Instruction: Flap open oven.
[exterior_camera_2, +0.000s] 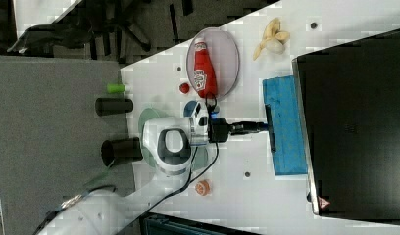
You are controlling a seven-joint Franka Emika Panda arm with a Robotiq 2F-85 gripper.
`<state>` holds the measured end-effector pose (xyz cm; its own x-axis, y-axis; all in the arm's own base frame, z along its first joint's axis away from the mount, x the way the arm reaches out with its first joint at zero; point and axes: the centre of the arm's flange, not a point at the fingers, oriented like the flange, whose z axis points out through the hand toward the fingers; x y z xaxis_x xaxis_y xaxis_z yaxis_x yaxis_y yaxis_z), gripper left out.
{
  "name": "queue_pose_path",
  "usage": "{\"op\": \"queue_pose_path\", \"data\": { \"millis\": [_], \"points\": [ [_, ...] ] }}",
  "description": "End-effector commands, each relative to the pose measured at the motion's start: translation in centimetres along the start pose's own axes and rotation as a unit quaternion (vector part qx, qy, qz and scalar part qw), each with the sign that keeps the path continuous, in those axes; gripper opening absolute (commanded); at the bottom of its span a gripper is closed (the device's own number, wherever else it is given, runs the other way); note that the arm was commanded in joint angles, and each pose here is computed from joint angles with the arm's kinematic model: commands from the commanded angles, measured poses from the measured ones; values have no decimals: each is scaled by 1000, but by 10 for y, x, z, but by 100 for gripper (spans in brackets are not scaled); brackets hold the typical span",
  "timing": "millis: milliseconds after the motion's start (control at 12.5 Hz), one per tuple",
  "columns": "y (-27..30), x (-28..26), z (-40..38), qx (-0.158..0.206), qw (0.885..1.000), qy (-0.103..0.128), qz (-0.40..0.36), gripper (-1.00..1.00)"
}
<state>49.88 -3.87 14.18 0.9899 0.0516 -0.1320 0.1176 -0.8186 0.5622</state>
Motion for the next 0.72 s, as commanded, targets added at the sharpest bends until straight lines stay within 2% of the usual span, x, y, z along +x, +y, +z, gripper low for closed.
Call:
{"op": "queue_pose_path", "data": {
  "millis": [80,240,480,640,720],
  "points": [
    [-28,2,4,-12,999,-3,36,-65],
    [-29,9,5,-14,998,2,55,-65],
    [-11,33,-35,13,995,43,94,-65],
    [22,43,-81,64,980,51,179,-65],
    [42,44,-107,100,966,51,231,-65]
  ]
}}
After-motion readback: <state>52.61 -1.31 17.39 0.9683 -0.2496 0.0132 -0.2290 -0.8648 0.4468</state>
